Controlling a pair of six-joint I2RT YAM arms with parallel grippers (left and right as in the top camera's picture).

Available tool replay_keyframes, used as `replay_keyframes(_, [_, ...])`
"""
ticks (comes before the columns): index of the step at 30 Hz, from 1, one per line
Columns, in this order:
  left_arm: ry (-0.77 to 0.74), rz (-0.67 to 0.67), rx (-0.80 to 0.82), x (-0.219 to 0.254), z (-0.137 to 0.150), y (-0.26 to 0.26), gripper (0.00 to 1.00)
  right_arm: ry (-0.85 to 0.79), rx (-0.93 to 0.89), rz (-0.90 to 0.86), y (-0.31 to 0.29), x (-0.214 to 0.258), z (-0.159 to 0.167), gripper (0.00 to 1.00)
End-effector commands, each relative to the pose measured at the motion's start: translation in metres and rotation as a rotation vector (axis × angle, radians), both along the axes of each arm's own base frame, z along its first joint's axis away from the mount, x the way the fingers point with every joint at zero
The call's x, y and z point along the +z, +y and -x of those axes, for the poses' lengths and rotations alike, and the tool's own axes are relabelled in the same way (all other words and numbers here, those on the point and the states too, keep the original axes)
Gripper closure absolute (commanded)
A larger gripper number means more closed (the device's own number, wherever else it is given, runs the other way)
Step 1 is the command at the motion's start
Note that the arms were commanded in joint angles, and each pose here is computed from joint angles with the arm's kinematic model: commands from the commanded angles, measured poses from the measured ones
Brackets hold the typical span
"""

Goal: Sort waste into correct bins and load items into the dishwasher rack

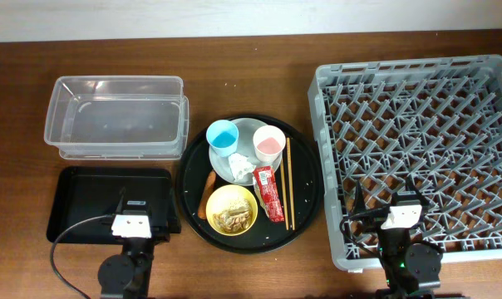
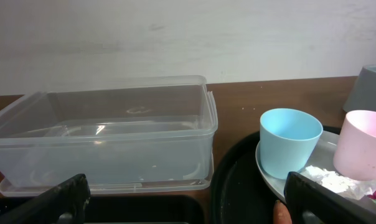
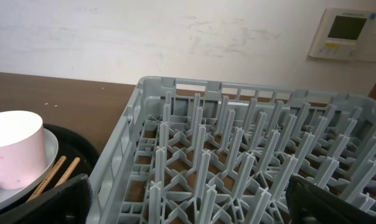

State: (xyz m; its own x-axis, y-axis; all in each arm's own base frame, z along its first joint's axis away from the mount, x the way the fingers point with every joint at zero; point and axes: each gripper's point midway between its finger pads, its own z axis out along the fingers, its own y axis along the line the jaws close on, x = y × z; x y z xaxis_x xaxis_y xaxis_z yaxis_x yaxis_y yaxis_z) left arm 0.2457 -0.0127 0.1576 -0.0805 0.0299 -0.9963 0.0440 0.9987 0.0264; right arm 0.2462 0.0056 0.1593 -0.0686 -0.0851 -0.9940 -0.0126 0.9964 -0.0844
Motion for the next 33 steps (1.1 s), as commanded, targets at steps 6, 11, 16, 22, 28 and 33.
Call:
replay_keyframes(6, [0.000,-0.018,-0.013,-0.0020,0.0001,-0.0019,0.01,0.013,-0.016,-0.005,-0.0032,-0.0045,-0.0002,0.02])
replay_keyframes(11, [0.000,-0.018,-0.013,-0.0020,0.0001,-0.0019,0.01,0.013,-0.016,-0.005,-0.0033,-0.0045,-0.0002,0.02])
replay_keyframes(16, [0.000,-0.018,-0.013,-0.0020,0.0001,-0.0019,0.01,0.013,-0.016,-0.005,-0.0032,-0.0045,-0.0002,0.02])
replay_keyframes(22, [0.000,-0.018,-0.013,-0.0020,0.0001,-0.0019,0.01,0.013,-0.016,-0.005,-0.0032,-0.0045,-0.0002,0.02])
replay_keyframes(28, [-0.002,-0.018,-0.013,-0.0016,0.0001,-0.0019,0.01,0.013,-0.016,-0.005,-0.0032,-0.0045,-0.0002,0.02])
replay_keyframes(33, [-0.002,-0.016,-0.037,-0.0015,0.0004,-0.0061,0.01,0.013,-0.016,-0.005,-0.0032,-0.0045,-0.0002,0.02])
